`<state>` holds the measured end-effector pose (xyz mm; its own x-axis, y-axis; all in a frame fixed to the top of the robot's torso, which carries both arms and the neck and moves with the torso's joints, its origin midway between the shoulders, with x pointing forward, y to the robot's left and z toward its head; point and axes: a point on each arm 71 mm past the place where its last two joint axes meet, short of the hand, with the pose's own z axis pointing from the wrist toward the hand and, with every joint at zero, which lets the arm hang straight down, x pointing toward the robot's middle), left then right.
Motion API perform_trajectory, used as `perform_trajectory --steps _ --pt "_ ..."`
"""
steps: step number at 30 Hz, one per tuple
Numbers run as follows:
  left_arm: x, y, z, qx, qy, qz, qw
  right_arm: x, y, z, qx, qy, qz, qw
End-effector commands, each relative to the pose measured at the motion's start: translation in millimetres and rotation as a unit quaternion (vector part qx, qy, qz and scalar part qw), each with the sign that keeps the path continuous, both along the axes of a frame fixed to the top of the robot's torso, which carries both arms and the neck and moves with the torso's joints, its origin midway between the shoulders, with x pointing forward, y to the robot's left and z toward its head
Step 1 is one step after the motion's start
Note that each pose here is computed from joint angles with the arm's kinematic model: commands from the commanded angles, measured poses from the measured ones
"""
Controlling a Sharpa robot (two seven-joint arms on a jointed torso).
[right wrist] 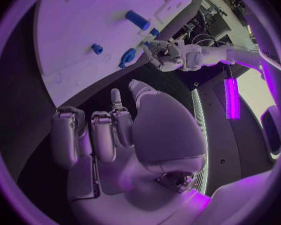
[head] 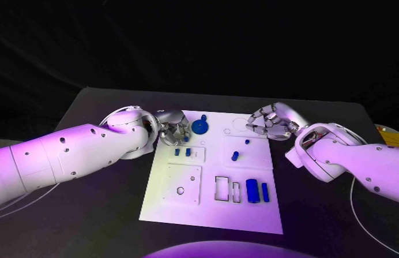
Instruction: Assemble the parts on the task board
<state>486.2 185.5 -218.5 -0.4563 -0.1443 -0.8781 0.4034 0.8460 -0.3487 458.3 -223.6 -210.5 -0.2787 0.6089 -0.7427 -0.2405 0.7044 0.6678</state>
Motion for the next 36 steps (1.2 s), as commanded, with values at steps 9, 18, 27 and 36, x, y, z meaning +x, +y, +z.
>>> perform_trajectory --steps 9,18,27,36 --pt "-0.1 0.1 0.8 -0.004 -0.004 0.005 1.0 -0.4 0.8 -0.2 -0.002 -0.003 0.005 1.0" --pt "0.2 2.0 0.7 -0.004 -0.004 0.009 1.0 -0.2 0.3 -0.5 -0.002 -0.003 0.004 1.0" --pt "-1.1 7.7 5.2 -0.04 -0.012 0.016 0.999 0.7 -1.9 -1.6 -0.006 0.001 0.007 1.0" --pt "-1.7 28.7 25.2 -0.241 0.014 0.065 0.968 -0.8 -1.0 -4.2 -0.058 -0.006 0.055 0.997"
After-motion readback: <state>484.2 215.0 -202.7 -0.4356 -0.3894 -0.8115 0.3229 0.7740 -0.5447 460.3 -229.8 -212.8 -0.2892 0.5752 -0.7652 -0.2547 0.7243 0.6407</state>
